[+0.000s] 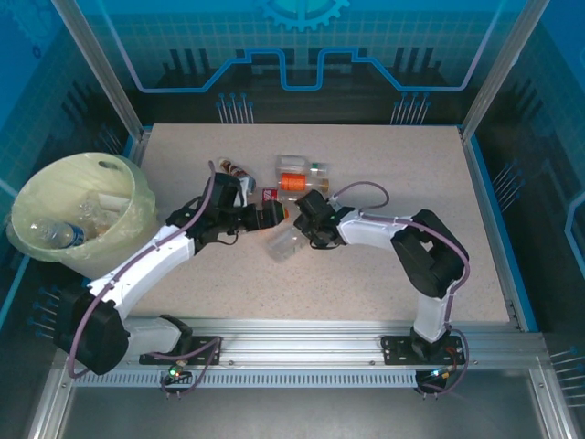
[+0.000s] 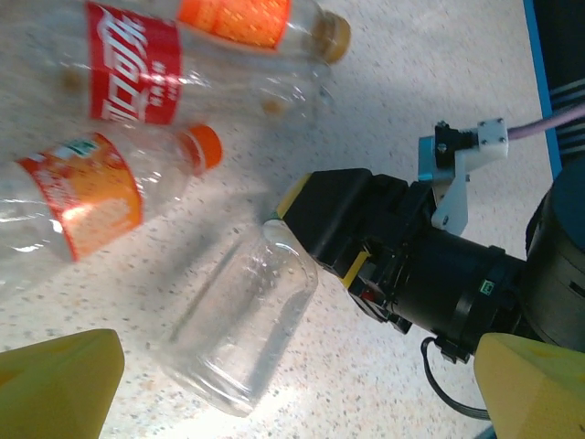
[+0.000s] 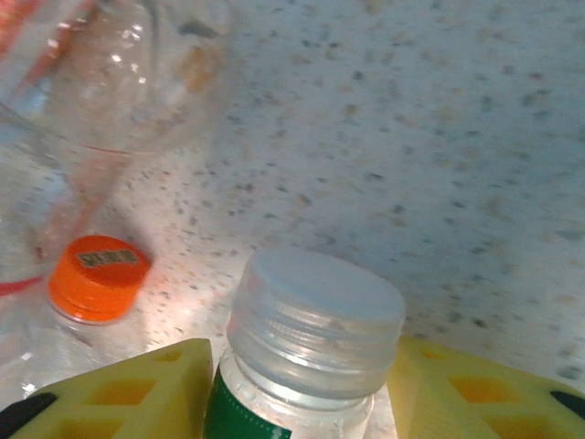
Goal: Put the plastic bottles in the bin
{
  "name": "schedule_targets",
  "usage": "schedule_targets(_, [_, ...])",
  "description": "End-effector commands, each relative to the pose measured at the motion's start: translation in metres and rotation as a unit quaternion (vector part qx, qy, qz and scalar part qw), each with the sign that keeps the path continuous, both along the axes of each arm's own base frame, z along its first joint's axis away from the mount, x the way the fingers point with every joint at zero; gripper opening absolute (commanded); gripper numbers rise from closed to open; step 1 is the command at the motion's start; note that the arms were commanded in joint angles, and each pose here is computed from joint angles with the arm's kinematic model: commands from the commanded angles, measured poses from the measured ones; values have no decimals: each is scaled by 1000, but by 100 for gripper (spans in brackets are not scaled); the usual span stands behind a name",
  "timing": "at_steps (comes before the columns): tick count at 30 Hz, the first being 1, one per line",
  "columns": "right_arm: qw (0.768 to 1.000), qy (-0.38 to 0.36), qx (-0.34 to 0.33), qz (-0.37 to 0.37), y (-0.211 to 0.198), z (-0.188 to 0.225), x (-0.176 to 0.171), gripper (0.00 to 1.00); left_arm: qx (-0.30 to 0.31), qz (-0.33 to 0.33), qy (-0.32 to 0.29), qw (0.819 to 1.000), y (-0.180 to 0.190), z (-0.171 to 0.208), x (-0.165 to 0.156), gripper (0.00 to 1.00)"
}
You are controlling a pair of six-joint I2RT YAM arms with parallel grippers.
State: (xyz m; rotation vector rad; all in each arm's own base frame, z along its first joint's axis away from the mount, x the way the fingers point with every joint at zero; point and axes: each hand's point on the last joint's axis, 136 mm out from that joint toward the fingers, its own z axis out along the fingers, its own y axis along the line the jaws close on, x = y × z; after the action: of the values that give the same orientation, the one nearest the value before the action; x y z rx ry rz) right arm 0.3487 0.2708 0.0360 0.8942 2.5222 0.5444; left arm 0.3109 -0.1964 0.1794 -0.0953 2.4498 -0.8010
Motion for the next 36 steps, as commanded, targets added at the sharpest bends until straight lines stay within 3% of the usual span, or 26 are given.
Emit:
schedule_targets(1, [1000,-8,-12,5,-15,-2,-9,50,2,-35,-17,999,-16,1,-1,99])
schedule_targets(9, [998,-50,-4,39,-24,4,-34,36,46,-107,-43,992,-41,-29,-19,99])
schedule_targets(15, [984,-152,-17,93,-20,49,-20,25,-9,-170,-32,985,-69,-33,-32,99])
schedule_targets(23, [953,-277,21,121,-6,123,-9,23,-58,-226,-59,971,-87,-18,-42,99])
schedule_targets(27, [937,-319,46,135,7,157,-10,23,-34,-202,-67,977,-76,-22,-30,99])
schedule_targets(30, [928,-339,79,135,13,174,-12,23,-61,-195,-61,977,-73,-19,-23,99])
schedule_targets(36, [912,-365,114,147,24,197,-12,23,-122,-262,-68,955,-88,-6,-40,95])
